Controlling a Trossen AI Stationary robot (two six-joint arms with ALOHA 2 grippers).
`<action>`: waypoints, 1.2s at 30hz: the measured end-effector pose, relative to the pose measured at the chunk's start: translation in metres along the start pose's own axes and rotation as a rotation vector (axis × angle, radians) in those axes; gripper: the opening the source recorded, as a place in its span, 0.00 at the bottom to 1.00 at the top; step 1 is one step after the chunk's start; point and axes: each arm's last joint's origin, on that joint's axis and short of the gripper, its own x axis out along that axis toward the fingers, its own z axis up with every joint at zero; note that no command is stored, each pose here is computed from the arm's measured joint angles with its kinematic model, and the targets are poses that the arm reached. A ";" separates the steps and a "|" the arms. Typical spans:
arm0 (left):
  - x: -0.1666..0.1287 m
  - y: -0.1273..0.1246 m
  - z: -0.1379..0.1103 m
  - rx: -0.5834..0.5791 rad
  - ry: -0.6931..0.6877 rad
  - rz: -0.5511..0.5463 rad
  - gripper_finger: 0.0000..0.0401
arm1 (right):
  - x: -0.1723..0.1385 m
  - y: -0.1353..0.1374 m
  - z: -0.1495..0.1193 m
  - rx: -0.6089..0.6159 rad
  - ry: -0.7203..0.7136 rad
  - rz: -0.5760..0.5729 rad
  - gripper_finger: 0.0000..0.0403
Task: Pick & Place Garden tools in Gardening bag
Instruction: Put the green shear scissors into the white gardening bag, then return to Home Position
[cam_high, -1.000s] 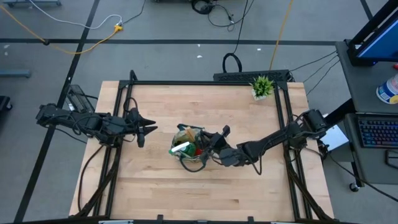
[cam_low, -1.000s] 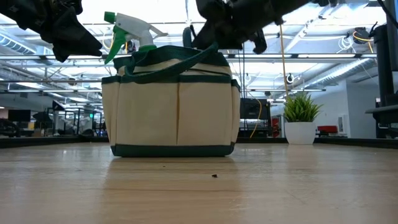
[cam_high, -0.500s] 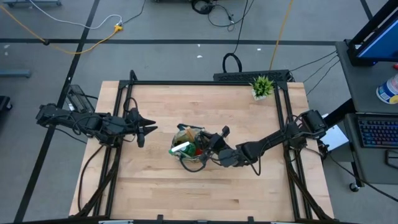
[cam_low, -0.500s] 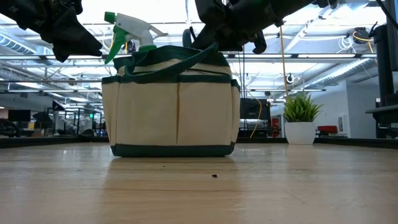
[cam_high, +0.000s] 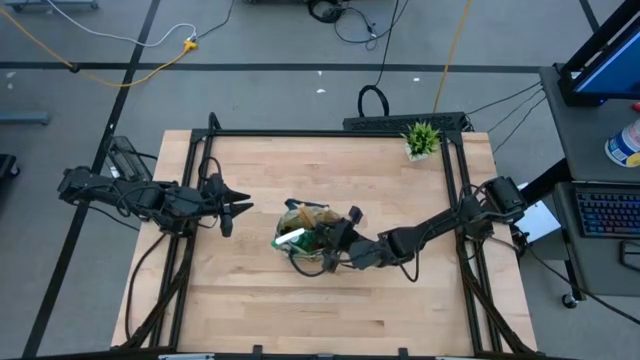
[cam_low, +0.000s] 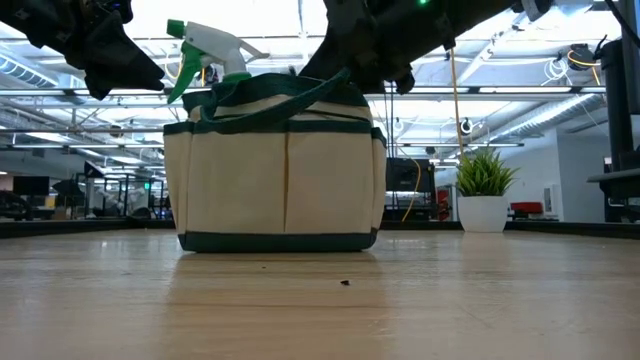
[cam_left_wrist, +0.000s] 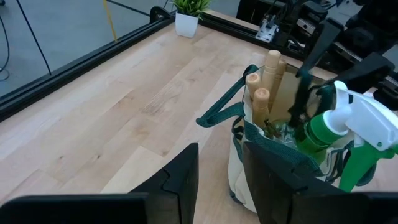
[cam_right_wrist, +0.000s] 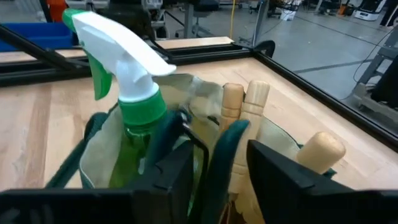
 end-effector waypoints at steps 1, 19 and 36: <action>0.000 0.000 0.000 0.000 0.000 -0.001 0.32 | 0.000 0.000 0.000 -0.001 0.001 0.000 0.38; 0.000 0.000 0.000 0.003 0.003 -0.005 0.32 | -0.035 -0.014 0.048 -0.001 -0.113 0.042 0.56; -0.002 -0.009 0.004 0.045 -0.017 -0.159 0.32 | -0.089 -0.054 0.067 0.008 -0.021 0.154 0.09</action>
